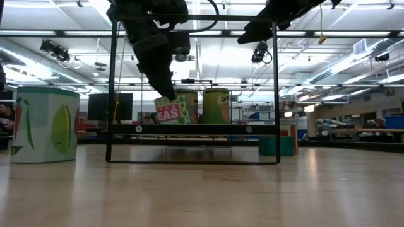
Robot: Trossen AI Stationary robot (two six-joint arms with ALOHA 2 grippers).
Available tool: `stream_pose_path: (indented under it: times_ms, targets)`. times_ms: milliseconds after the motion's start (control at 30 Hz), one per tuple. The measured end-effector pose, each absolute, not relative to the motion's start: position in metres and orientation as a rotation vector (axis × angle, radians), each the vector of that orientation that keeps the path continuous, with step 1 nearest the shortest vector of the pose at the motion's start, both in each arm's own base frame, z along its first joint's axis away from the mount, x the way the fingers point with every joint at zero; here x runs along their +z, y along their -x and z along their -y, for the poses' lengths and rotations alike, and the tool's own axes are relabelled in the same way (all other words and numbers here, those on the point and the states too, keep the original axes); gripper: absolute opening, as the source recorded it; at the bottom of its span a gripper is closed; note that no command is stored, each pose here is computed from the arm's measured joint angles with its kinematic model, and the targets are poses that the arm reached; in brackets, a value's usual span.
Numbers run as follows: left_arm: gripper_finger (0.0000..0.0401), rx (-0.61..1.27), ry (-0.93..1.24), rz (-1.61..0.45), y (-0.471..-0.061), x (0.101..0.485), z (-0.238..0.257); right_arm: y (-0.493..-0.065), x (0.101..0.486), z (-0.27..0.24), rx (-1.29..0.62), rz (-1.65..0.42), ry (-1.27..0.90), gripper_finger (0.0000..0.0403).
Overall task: Pick and place cans onto a shelf
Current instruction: Put the canned green peas onto the shelf
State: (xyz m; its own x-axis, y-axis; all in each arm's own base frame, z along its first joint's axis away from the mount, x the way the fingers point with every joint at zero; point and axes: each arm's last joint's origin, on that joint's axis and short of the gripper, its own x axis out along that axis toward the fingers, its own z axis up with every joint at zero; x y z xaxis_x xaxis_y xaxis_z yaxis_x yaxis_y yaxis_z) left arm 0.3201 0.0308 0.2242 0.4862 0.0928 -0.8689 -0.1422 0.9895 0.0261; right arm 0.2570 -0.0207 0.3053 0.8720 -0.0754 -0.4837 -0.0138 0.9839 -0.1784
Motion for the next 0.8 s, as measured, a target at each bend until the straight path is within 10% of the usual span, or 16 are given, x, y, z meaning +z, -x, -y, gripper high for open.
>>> stream_pose_path:
  times_ms: [800]
  targets:
    - [0.0318, 0.143, 0.053, -1.074, -0.3183, 0.2232, -0.0306, -0.2567, 0.3049, 0.0206, -0.032, -0.517, 0.178, 0.0373]
